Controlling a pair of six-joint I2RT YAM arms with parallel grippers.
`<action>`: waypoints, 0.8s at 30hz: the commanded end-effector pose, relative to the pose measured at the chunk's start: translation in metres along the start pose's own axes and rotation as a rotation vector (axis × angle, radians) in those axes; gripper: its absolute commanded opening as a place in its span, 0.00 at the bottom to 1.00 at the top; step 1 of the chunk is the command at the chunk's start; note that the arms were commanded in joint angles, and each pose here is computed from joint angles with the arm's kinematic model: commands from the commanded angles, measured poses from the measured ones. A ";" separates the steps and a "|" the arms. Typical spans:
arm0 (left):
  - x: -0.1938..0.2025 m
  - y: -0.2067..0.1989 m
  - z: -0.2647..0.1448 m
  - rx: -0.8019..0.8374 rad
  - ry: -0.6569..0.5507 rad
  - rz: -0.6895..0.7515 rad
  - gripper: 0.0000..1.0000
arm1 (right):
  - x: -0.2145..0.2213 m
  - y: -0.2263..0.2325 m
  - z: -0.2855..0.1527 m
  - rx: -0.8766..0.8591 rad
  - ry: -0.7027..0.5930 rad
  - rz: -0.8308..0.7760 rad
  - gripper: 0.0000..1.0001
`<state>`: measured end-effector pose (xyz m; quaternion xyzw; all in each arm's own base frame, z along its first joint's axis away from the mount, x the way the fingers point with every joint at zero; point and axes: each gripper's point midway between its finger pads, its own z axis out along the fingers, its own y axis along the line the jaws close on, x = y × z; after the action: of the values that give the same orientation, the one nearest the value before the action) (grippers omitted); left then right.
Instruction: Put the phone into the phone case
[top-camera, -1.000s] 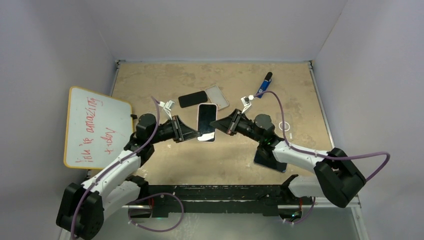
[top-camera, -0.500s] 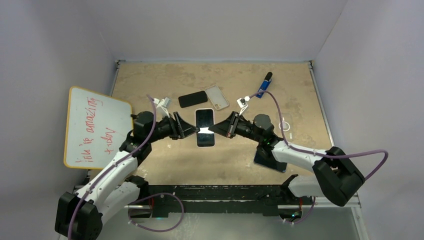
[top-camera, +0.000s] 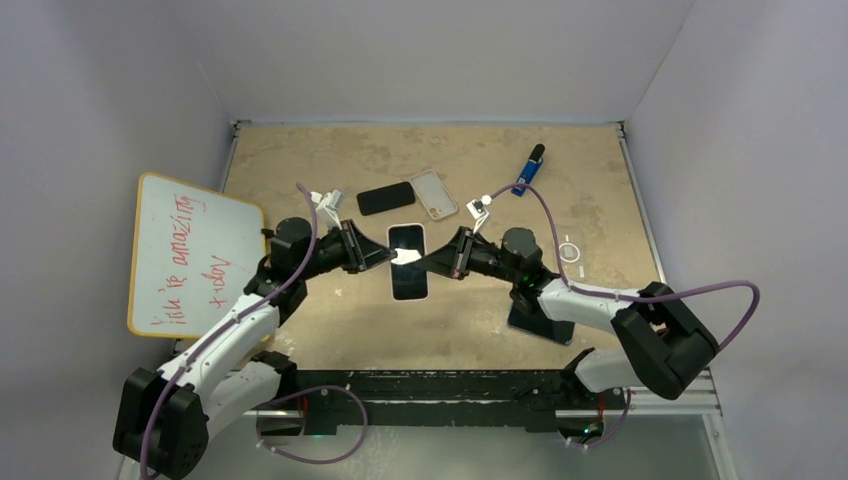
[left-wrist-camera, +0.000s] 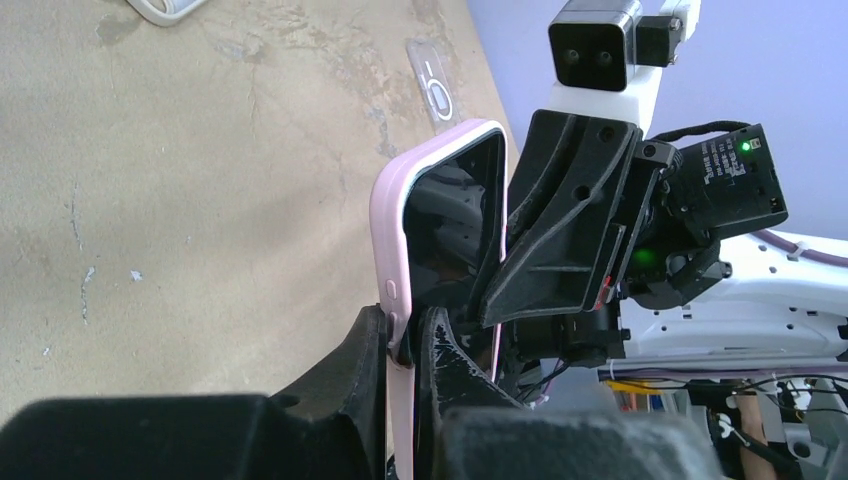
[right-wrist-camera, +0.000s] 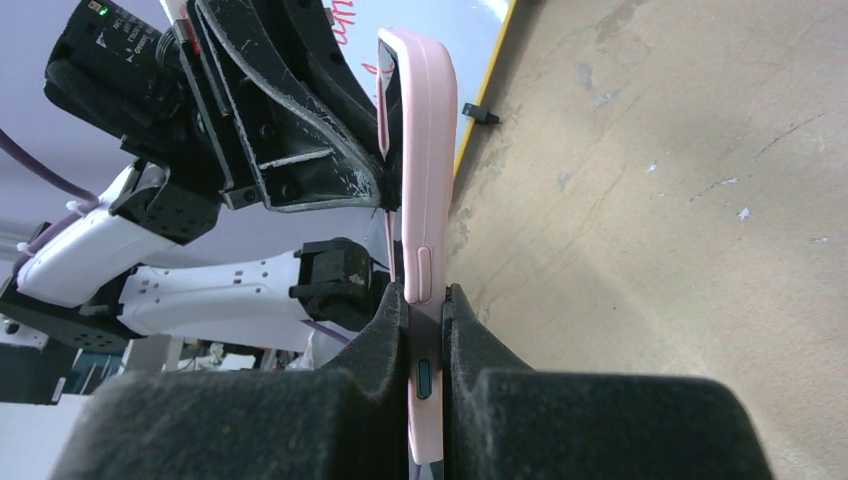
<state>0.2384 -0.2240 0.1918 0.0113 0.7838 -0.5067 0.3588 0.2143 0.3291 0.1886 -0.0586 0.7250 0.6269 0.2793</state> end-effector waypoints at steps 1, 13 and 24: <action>-0.018 -0.006 0.005 0.013 -0.036 0.045 0.00 | -0.009 0.037 0.001 -0.134 -0.017 -0.077 0.00; -0.016 0.014 -0.006 -0.163 0.022 0.109 0.74 | -0.003 -0.028 0.000 0.190 0.005 -0.014 0.00; -0.032 0.010 -0.024 -0.232 0.059 0.345 0.89 | 0.000 -0.090 -0.003 0.424 0.094 -0.016 0.00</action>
<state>0.2493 -0.2007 0.1962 0.0686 0.8352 -0.3910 0.3807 0.2330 0.3067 0.1042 -0.0254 0.8537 0.4622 0.2386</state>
